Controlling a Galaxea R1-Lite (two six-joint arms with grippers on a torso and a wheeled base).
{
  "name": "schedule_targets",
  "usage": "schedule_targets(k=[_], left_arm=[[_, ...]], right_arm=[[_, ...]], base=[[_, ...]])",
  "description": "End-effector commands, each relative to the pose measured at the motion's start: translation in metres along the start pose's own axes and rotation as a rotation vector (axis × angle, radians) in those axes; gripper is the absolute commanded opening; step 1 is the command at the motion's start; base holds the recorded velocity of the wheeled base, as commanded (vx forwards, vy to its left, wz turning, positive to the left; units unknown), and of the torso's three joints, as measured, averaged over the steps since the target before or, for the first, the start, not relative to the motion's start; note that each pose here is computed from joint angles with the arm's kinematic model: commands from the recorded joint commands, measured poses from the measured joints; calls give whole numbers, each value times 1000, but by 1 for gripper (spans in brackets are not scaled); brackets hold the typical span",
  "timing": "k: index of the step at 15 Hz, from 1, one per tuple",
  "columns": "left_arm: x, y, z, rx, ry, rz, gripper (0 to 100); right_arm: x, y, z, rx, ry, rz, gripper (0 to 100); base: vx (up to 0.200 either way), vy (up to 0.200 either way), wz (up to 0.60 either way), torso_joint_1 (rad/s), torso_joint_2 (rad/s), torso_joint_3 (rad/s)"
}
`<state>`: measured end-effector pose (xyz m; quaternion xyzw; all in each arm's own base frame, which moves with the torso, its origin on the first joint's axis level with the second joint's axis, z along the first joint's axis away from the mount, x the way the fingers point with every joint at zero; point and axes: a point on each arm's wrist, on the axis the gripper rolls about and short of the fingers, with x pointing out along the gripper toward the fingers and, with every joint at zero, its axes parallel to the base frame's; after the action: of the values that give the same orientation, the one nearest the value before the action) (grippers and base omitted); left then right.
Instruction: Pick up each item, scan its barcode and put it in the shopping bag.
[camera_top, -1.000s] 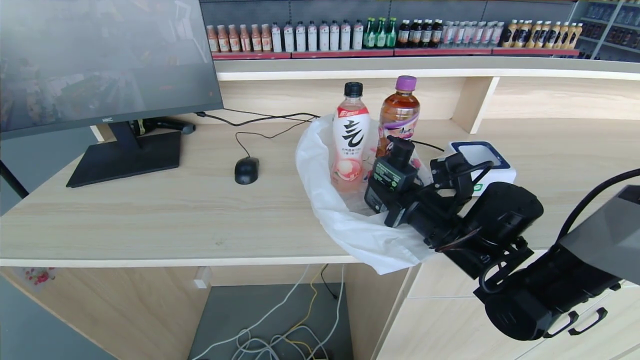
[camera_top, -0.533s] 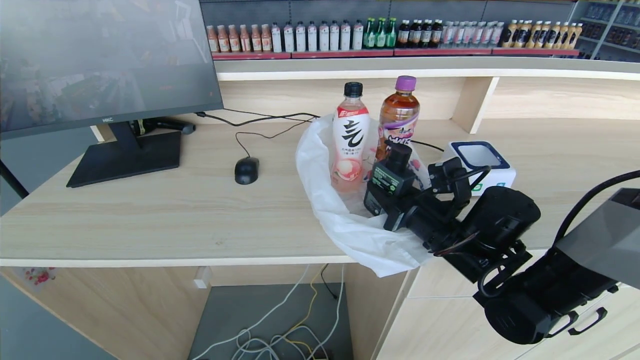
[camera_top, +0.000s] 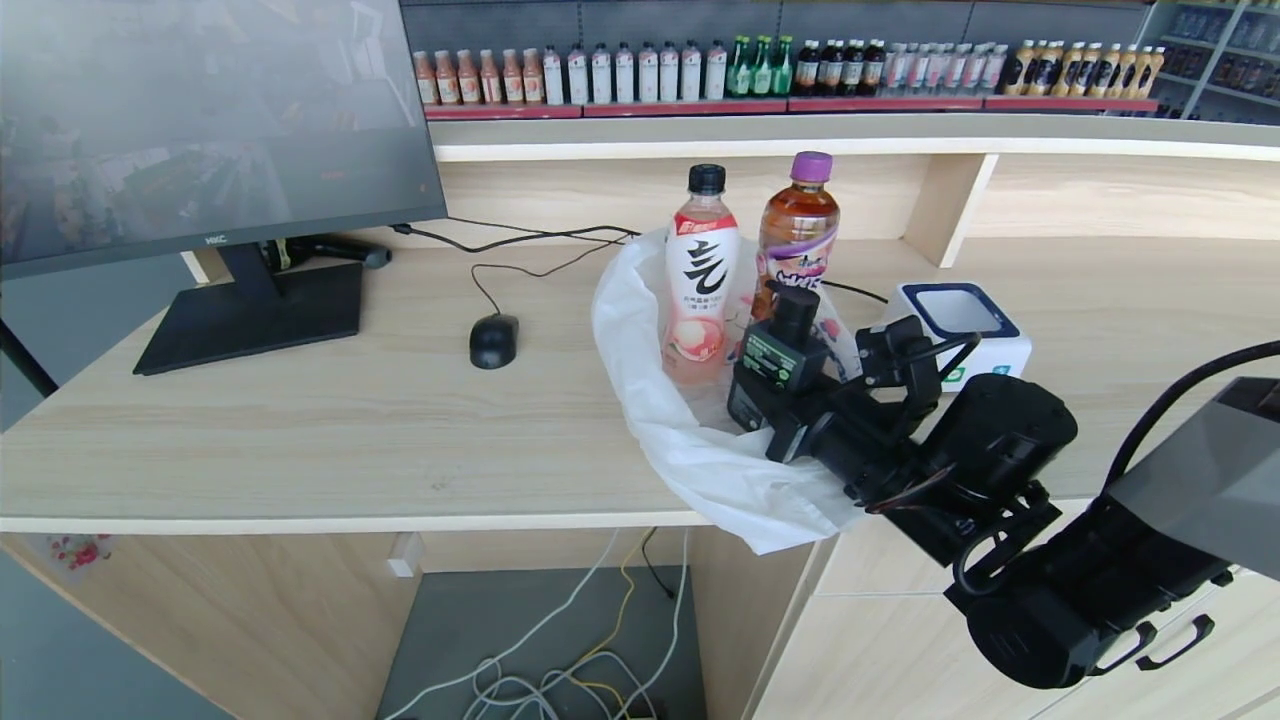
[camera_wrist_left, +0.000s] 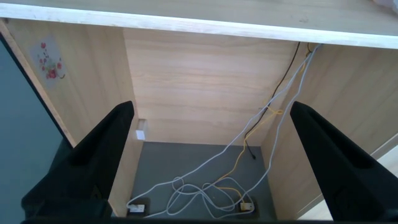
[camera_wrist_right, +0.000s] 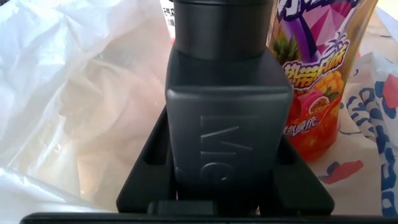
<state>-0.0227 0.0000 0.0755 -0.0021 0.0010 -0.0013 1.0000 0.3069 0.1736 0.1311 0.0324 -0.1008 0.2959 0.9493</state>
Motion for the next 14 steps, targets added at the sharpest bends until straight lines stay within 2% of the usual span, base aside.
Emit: schedule_targets(k=[1, 2, 3, 10, 14], left_arm=[[0, 0, 0, 0, 0, 1, 100], [0, 0, 0, 0, 0, 1, 100], [0, 0, 0, 0, 0, 1, 100], [0, 0, 0, 0, 0, -1, 100], [0, 0, 0, 0, 0, -1, 100]], right_arm=[[2, 0, 0, 7, -3, -4, 0], [3, 0, 2, 7, -13, -6, 0], [1, 0, 3, 6, -14, -8, 100], [-1, 1, 4, 21, -8, -10, 100], [-7, 2, 12, 25, -20, -5, 100]], base=[[0, 0, 0, 0, 0, 0], [0, 0, 0, 0, 0, 0], [0, 0, 0, 0, 0, 0], [0, 0, 0, 0, 0, 0], [0, 0, 0, 0, 0, 0]])
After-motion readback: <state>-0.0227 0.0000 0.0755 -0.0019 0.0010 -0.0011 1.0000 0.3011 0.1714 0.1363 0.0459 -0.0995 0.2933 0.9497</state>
